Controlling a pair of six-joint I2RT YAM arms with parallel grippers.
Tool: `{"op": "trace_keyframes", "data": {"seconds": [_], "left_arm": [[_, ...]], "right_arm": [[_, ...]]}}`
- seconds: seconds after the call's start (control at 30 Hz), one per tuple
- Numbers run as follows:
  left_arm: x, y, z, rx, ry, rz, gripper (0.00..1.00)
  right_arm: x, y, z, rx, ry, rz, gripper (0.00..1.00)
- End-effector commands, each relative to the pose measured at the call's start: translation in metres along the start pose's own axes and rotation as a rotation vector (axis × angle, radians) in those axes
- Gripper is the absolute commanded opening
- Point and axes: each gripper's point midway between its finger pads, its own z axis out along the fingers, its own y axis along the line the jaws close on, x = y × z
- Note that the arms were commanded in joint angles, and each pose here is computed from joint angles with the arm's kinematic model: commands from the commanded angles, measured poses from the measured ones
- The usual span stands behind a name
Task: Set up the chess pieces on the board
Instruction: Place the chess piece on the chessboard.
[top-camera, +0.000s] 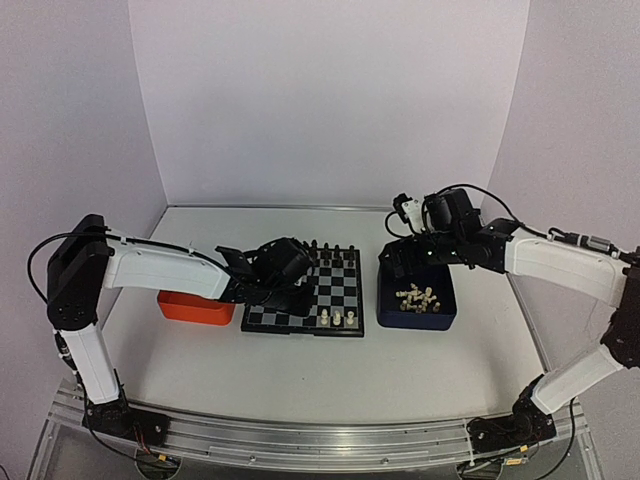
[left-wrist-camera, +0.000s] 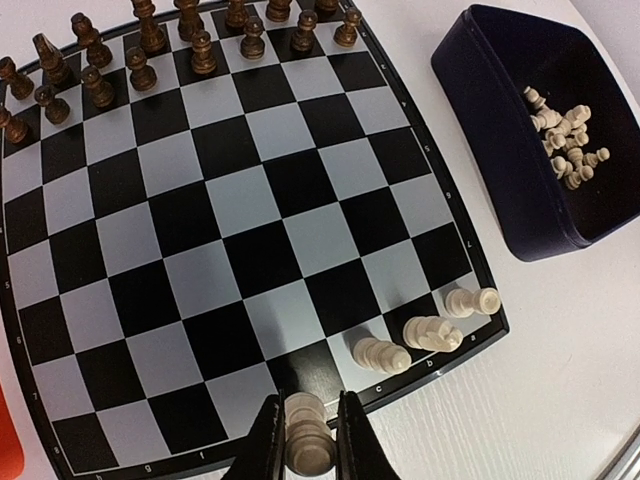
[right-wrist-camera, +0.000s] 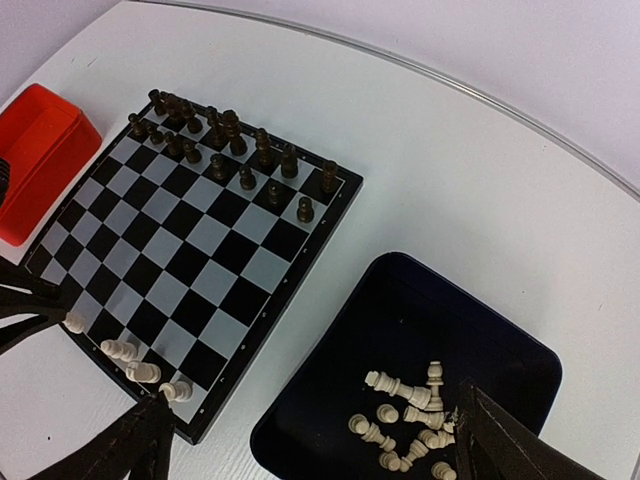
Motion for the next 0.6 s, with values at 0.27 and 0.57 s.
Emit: {"op": "trace_keyframes", "data": {"seconds": [0.27,0.57], "left_arm": [[-0.02,-0.01,0.009,-0.023,-0.058,-0.03,0.0],[-0.018,-0.014,0.017,-0.023,-0.033,-0.026,0.0]], "right_arm": [[-0.007,-0.009,-0.01,0.039,-0.039,-0.002,0.93],[-0.004,-0.013,-0.01,0.054,-0.035,-0.01,0.93]]}}
